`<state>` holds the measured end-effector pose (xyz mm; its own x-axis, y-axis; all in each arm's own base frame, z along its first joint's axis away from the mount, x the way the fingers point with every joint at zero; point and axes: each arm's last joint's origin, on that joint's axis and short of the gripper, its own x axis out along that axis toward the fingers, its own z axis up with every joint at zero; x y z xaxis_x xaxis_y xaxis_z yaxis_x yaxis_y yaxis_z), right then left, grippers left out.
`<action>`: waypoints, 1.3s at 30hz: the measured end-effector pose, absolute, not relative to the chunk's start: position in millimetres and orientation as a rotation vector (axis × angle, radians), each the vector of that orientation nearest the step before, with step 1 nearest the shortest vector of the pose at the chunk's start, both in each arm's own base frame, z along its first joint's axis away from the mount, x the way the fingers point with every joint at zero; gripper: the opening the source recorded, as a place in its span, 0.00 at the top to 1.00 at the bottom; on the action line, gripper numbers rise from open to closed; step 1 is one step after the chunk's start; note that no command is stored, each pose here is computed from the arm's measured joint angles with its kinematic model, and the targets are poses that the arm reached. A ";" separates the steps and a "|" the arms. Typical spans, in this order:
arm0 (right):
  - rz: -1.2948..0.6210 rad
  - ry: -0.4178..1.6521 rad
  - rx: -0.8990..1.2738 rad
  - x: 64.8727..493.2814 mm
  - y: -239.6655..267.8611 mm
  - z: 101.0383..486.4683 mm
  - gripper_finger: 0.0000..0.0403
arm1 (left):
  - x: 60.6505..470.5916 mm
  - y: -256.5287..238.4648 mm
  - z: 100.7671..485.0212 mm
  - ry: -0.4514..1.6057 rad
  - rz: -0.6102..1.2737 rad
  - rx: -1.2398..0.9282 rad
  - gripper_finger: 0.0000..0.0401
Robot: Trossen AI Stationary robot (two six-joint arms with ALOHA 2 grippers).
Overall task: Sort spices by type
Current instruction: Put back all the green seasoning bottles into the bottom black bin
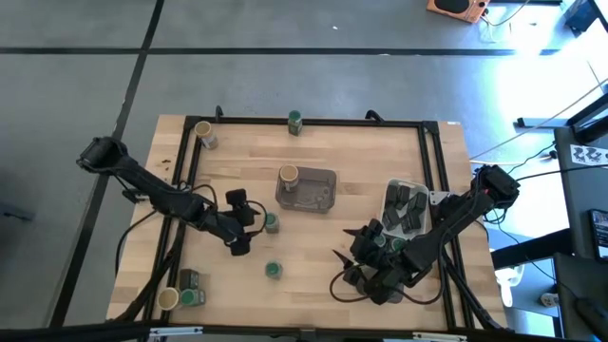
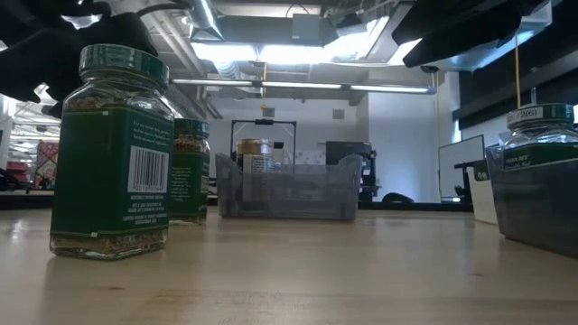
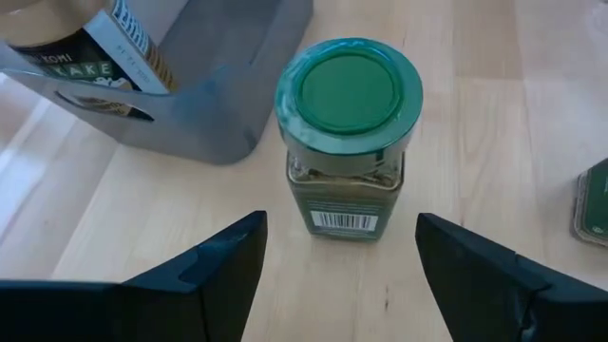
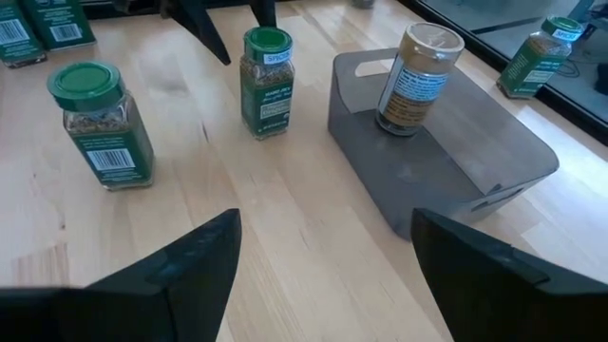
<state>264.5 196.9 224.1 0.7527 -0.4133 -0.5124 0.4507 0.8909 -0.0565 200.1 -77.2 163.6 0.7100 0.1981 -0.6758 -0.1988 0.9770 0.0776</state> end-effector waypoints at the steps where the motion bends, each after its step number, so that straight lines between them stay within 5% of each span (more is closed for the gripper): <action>1: -0.471 0.542 0.071 264.6 196.9 224.1 0.24 | 200.1 -77.3 163.6 0.750 0.220 -0.001 0.33; 39: -0.463 0.557 0.082 271.0 194.6 221.1 0.24 | 230.5 -78.8 135.9 0.720 0.163 0.149 0.33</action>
<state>271.0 194.6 221.1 0.7489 -0.4010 -0.5275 0.4449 0.8943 -0.0482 230.5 -78.8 135.9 0.7403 0.1986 -0.6423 -0.0966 0.9769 0.1908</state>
